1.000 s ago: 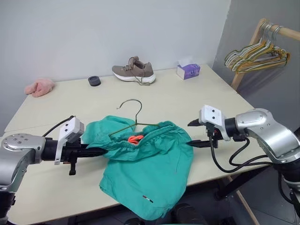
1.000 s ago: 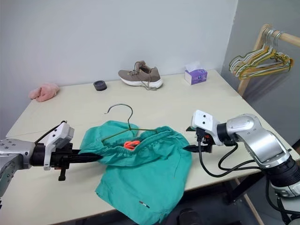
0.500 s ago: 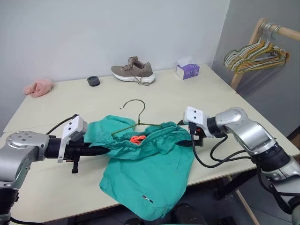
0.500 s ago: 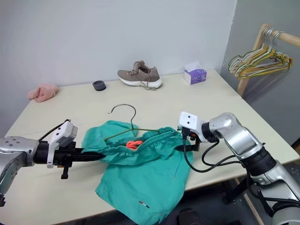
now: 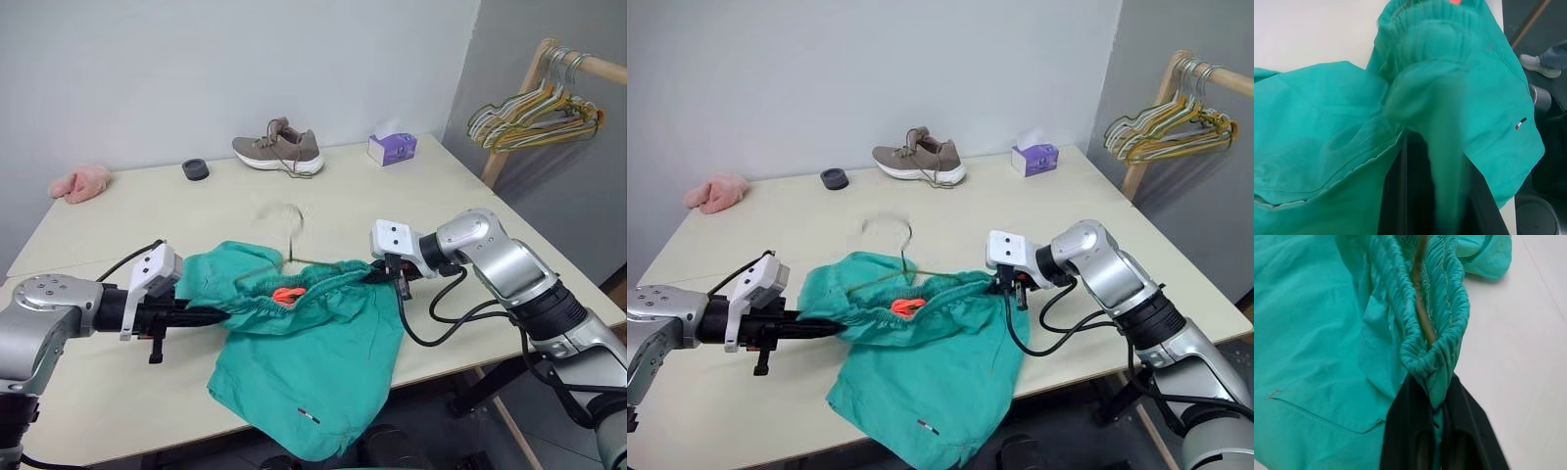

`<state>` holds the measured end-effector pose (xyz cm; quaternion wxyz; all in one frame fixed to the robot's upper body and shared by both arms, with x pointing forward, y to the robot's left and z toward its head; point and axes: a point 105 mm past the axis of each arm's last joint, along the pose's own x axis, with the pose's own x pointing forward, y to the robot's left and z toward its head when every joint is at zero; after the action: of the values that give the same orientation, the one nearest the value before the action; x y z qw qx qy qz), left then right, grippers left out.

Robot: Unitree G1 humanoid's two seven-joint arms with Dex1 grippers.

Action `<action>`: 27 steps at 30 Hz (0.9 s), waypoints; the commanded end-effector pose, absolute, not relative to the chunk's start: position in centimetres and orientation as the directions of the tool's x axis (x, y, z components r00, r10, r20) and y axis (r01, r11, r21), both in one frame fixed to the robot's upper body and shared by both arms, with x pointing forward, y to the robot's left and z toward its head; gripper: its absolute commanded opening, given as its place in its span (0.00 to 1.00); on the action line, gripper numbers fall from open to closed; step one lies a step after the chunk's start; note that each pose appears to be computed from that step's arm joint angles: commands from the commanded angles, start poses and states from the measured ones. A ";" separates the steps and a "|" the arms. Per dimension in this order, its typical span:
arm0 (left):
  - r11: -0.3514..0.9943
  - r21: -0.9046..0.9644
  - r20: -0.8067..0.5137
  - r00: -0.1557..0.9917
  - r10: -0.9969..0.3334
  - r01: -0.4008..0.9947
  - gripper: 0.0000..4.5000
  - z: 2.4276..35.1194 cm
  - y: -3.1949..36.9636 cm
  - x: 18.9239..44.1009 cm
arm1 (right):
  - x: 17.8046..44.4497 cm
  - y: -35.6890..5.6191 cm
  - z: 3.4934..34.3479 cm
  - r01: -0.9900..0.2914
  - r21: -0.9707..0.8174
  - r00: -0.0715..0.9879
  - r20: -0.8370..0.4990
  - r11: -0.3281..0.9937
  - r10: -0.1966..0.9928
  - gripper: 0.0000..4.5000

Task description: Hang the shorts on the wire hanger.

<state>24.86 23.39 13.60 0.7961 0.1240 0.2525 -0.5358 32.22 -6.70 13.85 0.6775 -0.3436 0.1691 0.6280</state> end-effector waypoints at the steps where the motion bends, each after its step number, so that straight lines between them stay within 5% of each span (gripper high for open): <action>1: 0.370 -0.035 -0.522 0.299 -0.799 0.928 0.00 14.2 22.9 25.1 | 31.6 -5.7 15.1 -0.953 -0.291 0.134 -0.648 -0.080 0.749 0.01; 5: 0.383 -0.034 -0.514 0.313 -0.799 0.923 0.00 14.2 22.8 25.4 | 31.3 -5.9 15.2 -0.954 -0.286 0.127 -0.650 -0.087 0.749 0.01; 17: 0.544 0.076 -0.420 0.522 -0.742 0.835 0.77 15.5 24.8 27.6 | 30.9 -7.3 14.9 -0.974 -0.226 0.152 -0.635 0.006 0.757 0.00; 27: 0.702 0.097 -0.373 0.679 -0.632 0.706 0.77 16.8 29.5 27.3 | 32.5 -9.0 13.7 -0.970 -0.166 0.243 -0.626 0.177 0.741 0.00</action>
<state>26.82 28.01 14.80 0.8918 0.0991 0.1864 -0.4002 31.85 -8.56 12.53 0.7193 -0.2824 0.2240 0.5939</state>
